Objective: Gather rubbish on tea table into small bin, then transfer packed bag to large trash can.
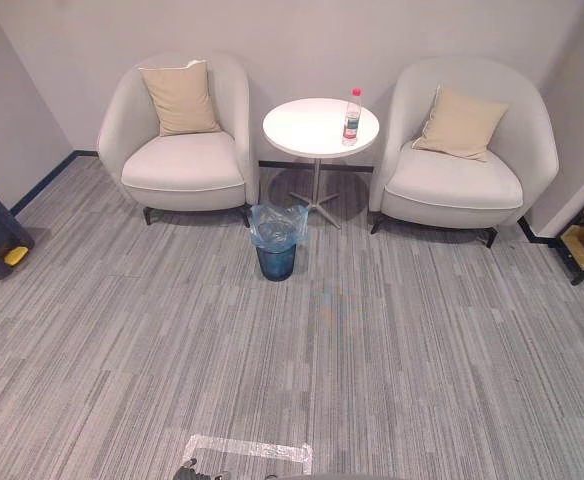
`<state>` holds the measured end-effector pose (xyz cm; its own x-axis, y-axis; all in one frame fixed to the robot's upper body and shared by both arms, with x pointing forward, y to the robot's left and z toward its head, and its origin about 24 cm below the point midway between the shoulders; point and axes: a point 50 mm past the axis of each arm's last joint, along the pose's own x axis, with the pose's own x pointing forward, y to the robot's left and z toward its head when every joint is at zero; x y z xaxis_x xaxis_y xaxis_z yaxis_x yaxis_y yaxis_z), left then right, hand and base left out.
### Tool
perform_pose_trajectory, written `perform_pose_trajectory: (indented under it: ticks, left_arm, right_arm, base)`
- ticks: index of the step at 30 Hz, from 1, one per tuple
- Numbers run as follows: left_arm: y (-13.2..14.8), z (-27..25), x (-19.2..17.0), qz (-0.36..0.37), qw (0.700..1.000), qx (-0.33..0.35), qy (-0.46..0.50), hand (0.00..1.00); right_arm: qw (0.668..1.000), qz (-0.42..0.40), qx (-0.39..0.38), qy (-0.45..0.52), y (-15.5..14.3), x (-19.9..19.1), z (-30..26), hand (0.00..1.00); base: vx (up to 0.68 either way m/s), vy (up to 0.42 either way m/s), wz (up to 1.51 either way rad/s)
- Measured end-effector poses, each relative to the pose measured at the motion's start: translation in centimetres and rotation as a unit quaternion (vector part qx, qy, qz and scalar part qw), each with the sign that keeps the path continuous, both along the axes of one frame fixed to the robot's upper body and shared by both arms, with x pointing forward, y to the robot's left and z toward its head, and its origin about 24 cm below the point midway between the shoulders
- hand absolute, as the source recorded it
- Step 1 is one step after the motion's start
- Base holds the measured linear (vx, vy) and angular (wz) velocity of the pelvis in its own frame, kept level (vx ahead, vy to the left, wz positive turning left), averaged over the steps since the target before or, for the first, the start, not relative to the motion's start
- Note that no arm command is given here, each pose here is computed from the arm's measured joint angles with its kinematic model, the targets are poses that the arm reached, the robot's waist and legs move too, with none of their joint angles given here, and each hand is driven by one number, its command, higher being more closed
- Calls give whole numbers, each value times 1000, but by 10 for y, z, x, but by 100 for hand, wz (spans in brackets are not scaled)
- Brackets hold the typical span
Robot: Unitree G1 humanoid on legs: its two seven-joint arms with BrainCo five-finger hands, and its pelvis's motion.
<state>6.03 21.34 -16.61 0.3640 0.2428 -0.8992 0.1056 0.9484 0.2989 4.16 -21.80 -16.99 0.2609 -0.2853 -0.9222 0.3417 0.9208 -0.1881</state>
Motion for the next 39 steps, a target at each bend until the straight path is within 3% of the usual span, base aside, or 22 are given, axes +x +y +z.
perform_pose_trajectory:
  ticks: [25, 39]
  left_arm:
    - [2, 1, 4, -8, 1000, 5, -4, 0]
    - [4, 7, 29, 2, 999, 5, -40, 0]
  right_arm:
    - [1000, 12, -2, -7, 0, 8, 1, 0]
    - [1000, 9, -4, -27, -1, 21, 3, 0]
  base:
    - [-15, -28, -12]
    - [-17, -64, 0]
